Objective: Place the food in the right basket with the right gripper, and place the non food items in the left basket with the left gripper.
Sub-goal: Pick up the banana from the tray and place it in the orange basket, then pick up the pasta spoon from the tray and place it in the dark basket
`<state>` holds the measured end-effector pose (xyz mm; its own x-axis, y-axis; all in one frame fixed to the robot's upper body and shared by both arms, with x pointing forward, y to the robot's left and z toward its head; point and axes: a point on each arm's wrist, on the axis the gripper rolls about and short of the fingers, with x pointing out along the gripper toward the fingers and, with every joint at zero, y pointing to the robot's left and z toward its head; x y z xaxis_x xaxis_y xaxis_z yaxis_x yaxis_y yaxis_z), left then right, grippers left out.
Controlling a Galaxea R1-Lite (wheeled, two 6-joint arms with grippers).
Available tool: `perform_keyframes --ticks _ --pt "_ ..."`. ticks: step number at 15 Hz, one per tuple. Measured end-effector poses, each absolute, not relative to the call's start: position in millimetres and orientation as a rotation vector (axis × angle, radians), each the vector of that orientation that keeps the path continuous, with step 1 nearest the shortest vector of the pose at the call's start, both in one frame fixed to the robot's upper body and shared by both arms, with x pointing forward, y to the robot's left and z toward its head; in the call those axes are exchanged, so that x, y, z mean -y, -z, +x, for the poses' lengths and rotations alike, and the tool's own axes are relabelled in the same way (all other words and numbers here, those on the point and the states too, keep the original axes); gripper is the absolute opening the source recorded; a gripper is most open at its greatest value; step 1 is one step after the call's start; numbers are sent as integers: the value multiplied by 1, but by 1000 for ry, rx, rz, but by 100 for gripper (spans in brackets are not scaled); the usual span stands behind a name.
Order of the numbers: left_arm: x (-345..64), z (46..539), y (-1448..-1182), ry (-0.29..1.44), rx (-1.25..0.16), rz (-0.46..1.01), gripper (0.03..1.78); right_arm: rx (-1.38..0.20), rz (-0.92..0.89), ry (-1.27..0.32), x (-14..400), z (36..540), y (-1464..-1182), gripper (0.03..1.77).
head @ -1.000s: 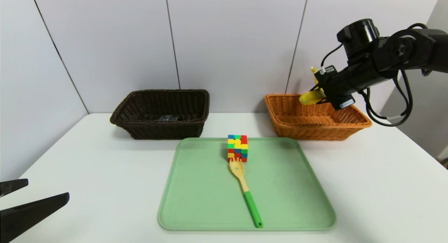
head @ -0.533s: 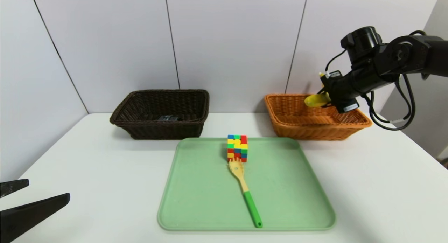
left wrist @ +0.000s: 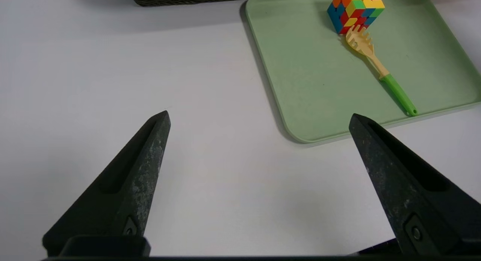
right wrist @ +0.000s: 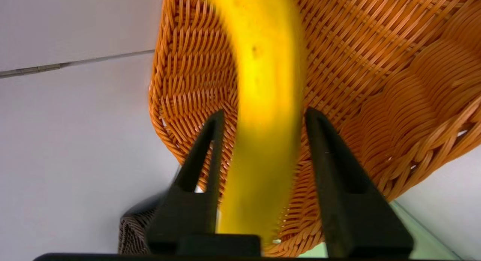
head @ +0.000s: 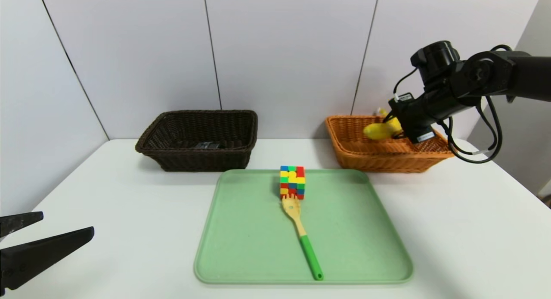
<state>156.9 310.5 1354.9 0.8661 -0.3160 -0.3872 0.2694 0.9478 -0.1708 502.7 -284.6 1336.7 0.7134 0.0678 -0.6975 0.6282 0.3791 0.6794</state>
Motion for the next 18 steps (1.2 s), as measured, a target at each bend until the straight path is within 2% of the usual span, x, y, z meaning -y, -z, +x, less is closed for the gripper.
perform_keyframes --ticks 3,6,11,13,18 --pt "-310 159 -1355 307 -418 -113 169 -720 1143 399 285 505 -1335 108" --pt "-309 161 -1355 306 -421 -113 169 -724 1140 400 284 505 -1333 129" --pt "-308 165 -1357 306 -425 -113 169 -732 1042 357 278 500 -1339 148" --pt "-307 168 -1360 304 -413 -116 169 -726 971 301 273 491 -1350 153" --pt "-300 187 -1368 331 -296 -89 169 -639 659 91 269 445 -1406 162"
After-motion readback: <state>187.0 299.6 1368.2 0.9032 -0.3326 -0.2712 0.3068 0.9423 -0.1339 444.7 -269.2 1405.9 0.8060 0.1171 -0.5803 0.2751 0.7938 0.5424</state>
